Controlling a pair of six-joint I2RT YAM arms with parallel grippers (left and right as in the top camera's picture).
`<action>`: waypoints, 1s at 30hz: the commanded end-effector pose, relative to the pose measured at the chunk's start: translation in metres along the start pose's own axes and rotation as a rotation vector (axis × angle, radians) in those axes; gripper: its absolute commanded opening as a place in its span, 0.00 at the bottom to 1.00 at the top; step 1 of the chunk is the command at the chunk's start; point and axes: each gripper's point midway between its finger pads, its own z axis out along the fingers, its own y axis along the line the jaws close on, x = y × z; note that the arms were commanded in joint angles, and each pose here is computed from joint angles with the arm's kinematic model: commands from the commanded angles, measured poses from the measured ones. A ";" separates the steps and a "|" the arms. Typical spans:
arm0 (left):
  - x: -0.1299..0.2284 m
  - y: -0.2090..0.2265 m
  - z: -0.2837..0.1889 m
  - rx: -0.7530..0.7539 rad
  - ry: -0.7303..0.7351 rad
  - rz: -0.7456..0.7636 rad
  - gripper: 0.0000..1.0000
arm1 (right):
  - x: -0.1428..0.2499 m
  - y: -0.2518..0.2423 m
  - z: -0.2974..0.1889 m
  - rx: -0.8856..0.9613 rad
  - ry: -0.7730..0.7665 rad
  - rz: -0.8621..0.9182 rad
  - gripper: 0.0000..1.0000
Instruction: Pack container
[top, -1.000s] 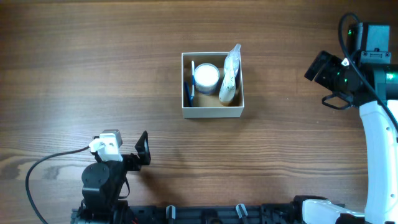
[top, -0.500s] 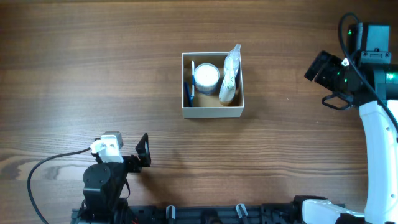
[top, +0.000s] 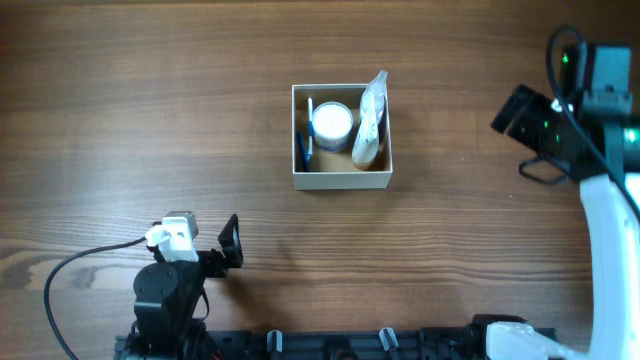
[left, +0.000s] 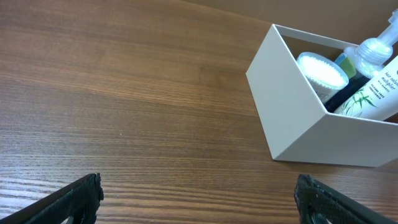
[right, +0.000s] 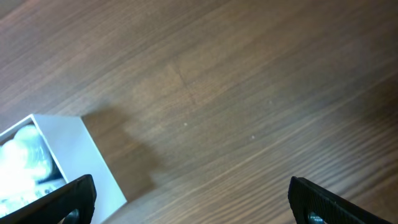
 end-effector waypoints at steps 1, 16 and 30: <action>0.001 -0.001 0.001 0.009 -0.002 0.014 1.00 | 0.011 -0.016 -0.031 -0.027 -0.106 0.029 1.00; 0.001 -0.001 0.001 0.009 -0.002 0.014 1.00 | 0.112 -0.006 0.034 -0.460 -0.500 -0.114 1.00; 0.001 -0.001 0.001 0.009 -0.002 0.014 1.00 | 0.148 -0.007 0.060 -0.503 -0.620 -0.299 1.00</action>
